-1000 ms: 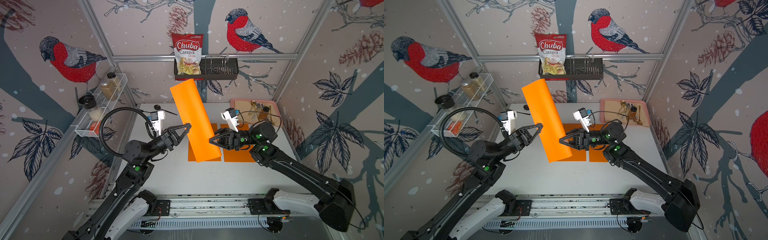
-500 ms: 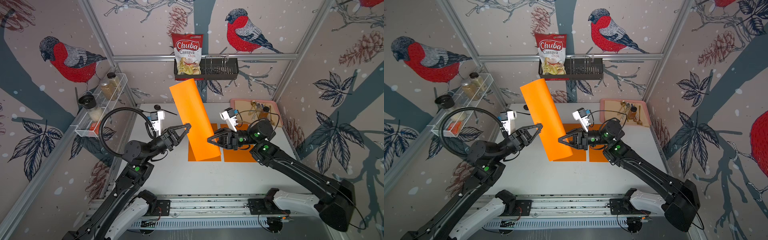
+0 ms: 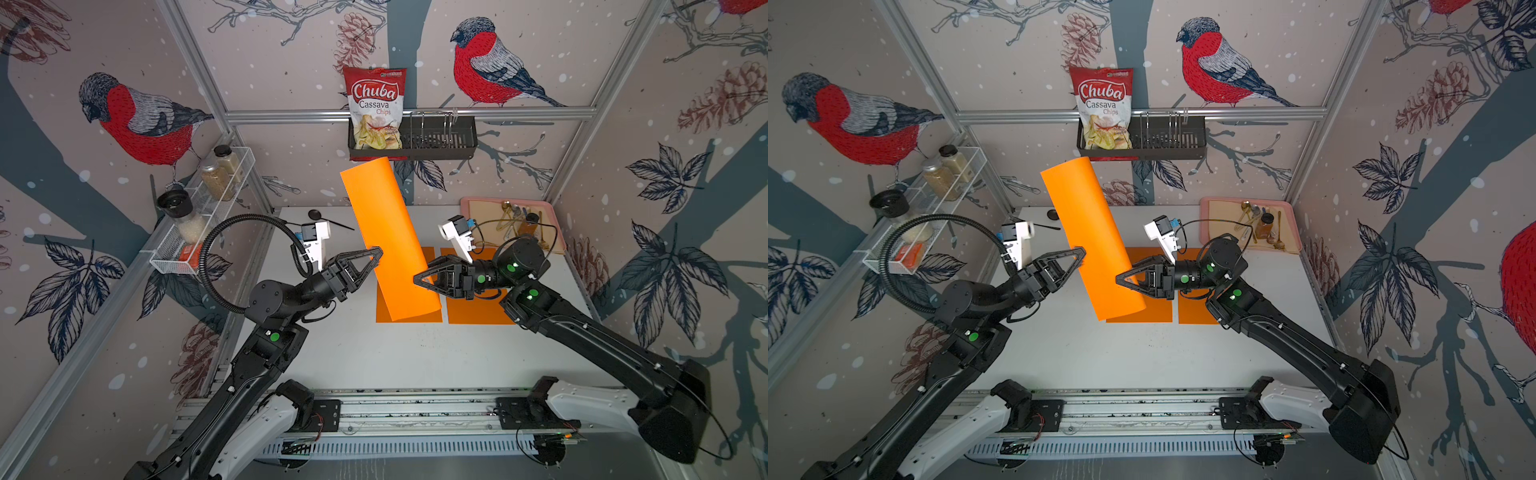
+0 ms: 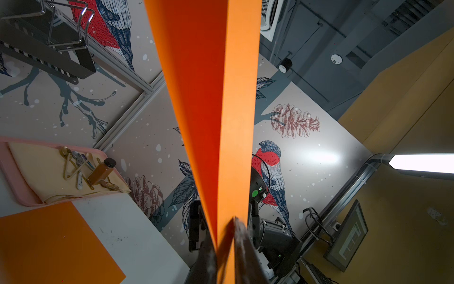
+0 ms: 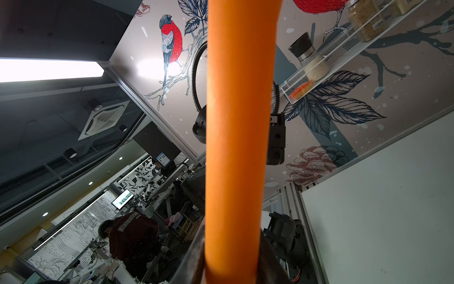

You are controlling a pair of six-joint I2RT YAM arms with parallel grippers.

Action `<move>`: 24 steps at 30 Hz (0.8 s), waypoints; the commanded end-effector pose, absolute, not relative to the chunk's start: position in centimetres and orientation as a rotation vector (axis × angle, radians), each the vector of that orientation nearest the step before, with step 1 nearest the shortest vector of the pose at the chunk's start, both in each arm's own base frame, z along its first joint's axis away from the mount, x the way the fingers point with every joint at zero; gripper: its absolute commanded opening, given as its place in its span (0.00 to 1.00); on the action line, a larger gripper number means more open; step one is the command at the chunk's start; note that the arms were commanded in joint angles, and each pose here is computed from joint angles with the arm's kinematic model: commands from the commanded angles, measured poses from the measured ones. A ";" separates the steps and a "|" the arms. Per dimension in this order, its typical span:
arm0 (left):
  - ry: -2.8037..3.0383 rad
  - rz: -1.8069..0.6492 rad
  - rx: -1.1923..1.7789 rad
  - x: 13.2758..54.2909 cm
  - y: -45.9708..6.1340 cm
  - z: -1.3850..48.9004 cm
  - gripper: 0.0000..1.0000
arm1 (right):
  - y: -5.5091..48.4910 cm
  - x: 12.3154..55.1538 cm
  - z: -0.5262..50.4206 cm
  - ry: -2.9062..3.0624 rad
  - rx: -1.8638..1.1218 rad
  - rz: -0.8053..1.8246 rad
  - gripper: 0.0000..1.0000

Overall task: Fold the rectangular paper in half along the long edge
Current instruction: Fold the paper.

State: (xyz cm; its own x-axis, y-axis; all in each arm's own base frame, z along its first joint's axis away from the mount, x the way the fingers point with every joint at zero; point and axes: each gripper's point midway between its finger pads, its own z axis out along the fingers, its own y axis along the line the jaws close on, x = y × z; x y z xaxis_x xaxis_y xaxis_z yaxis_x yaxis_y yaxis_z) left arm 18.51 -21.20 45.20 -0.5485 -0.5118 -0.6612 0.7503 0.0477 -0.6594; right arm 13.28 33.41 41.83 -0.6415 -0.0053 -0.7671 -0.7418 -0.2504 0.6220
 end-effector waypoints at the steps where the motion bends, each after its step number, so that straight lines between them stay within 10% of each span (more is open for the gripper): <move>1: 1.326 -1.669 0.280 18.2 -21.0 46.0 0.16 | 33.3 13.6 42.3 1.486 -0.903 1.909 0.30; 24: 1.317 -1.670 0.291 18.0 -21.0 46.3 0.02 | 33.4 13.6 42.4 1.488 -0.906 1.901 0.31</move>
State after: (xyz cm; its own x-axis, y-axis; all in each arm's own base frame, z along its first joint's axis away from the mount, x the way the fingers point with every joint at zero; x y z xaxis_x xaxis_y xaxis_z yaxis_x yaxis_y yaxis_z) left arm 18.53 -21.22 45.20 -0.5489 -0.5114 -0.6612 0.7501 0.0477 -0.6596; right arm 13.69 33.54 41.74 -0.6425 -0.0008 -0.7663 -0.7467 -0.2240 0.6263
